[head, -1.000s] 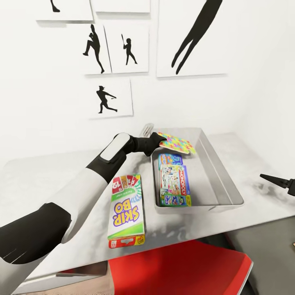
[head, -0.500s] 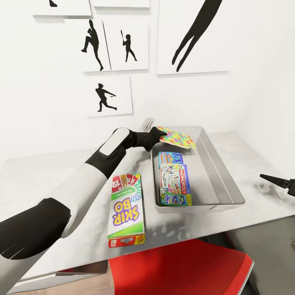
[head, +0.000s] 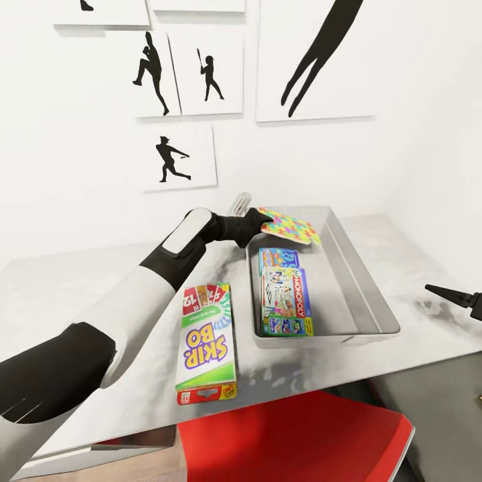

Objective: Put all the toys in the child's room - the three board games (two on the bed and one on the table), the two jigsaw puzzles on the table, and the tennis ball on the table - inside the toy box on the table in the child's room.

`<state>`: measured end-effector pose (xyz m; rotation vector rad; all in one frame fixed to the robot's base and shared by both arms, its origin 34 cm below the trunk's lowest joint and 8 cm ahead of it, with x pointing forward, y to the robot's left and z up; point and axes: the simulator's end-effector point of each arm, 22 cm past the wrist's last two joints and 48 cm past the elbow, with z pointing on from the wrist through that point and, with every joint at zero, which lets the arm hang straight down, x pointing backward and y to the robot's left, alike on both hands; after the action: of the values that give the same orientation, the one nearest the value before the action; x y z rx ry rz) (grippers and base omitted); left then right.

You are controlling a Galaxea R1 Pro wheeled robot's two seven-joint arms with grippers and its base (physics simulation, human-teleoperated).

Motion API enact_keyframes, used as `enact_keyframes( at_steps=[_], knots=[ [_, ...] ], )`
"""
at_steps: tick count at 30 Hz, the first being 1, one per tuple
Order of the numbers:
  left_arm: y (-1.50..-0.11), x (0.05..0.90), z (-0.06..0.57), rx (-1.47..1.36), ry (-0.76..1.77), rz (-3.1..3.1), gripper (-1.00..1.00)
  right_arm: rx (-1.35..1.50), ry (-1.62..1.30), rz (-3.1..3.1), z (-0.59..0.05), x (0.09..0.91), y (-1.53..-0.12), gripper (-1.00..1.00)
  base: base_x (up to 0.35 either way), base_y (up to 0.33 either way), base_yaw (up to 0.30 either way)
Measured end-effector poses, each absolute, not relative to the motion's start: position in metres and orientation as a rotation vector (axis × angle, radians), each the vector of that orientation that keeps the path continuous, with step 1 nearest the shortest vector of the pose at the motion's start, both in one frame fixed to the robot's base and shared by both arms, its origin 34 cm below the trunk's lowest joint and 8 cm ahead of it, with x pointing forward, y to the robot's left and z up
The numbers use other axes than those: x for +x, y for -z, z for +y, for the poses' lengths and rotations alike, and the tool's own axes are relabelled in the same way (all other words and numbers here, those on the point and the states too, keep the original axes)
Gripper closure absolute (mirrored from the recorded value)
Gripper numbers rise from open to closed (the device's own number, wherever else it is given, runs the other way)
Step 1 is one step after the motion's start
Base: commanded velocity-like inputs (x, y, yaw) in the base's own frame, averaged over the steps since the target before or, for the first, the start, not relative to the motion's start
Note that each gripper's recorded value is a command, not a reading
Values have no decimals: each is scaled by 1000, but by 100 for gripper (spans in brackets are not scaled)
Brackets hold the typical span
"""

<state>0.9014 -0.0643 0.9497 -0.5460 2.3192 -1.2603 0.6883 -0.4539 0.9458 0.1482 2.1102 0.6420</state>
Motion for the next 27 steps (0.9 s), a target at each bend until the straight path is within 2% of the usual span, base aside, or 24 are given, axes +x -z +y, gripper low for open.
enact_keyframes(
  at_steps=[8, 18, 27],
  knots=[
    [-963, 903, -69, -547, 1309, 2304, 100, 148, -642, 2109, -454, 688, -946, -100, 0, 0, -3],
    [-971, 901, -74, -567, 1365, 2296, 100, 149, -643, 2109, -454, 688, -946, -100, 0, 0, -172],
    [-971, 902, -74, -571, 1367, 2296, 100, 149, -642, 2108, -454, 688, -946, -100, 0, 0, -53]
  ],
)
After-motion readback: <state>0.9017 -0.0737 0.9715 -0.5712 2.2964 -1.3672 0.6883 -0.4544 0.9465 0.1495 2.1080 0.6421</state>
